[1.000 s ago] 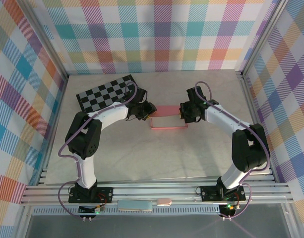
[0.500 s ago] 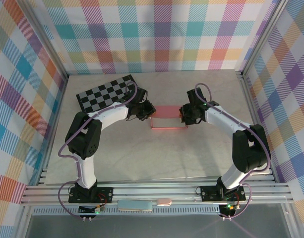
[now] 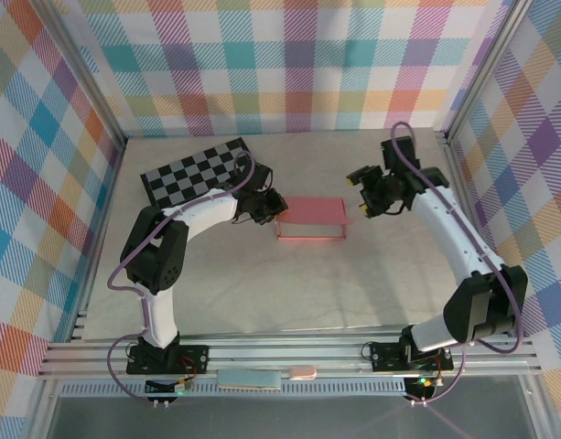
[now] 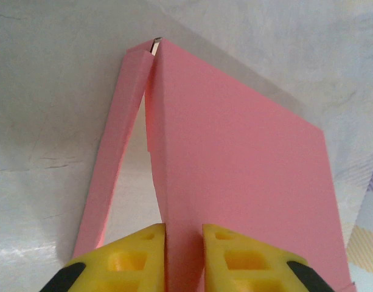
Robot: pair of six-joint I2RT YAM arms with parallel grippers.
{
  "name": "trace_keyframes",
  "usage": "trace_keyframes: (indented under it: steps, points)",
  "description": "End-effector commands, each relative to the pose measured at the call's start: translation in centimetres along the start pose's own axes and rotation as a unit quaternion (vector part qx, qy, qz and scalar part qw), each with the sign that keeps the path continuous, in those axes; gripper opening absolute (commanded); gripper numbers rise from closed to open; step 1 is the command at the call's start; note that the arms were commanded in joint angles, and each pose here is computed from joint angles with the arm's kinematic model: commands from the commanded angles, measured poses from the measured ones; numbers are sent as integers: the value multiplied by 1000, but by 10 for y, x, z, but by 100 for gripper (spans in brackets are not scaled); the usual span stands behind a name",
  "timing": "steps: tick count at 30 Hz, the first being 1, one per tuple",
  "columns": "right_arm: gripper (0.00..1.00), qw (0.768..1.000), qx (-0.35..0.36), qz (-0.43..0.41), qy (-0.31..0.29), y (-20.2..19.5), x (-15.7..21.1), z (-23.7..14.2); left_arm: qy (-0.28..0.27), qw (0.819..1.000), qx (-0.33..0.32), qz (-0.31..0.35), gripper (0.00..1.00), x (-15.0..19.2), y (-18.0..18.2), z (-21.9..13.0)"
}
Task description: Fold the paper box
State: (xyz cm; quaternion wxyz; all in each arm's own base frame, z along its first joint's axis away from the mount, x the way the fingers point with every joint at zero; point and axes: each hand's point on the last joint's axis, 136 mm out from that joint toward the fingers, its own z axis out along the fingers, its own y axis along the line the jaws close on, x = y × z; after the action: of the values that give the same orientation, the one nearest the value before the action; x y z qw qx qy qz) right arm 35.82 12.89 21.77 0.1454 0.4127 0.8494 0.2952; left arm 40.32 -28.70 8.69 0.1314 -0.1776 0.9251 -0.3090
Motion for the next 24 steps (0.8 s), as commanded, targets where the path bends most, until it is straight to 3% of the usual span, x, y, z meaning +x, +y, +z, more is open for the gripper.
trace_keyframes:
  steps: [1,6,11,24]
  points:
    - [65,996,38,-73,38,-22,-8,8,15,999,-30,15,20,10,6,-6]
    - [54,980,64,-142,126,-24,-15,60,19,999,-35,22,23,9,6,-7]
    - [51,966,68,-160,189,-32,-6,100,20,999,-36,24,24,8,5,-7]
    - [46,955,67,-161,240,-46,27,121,27,999,-39,26,24,10,8,-4]
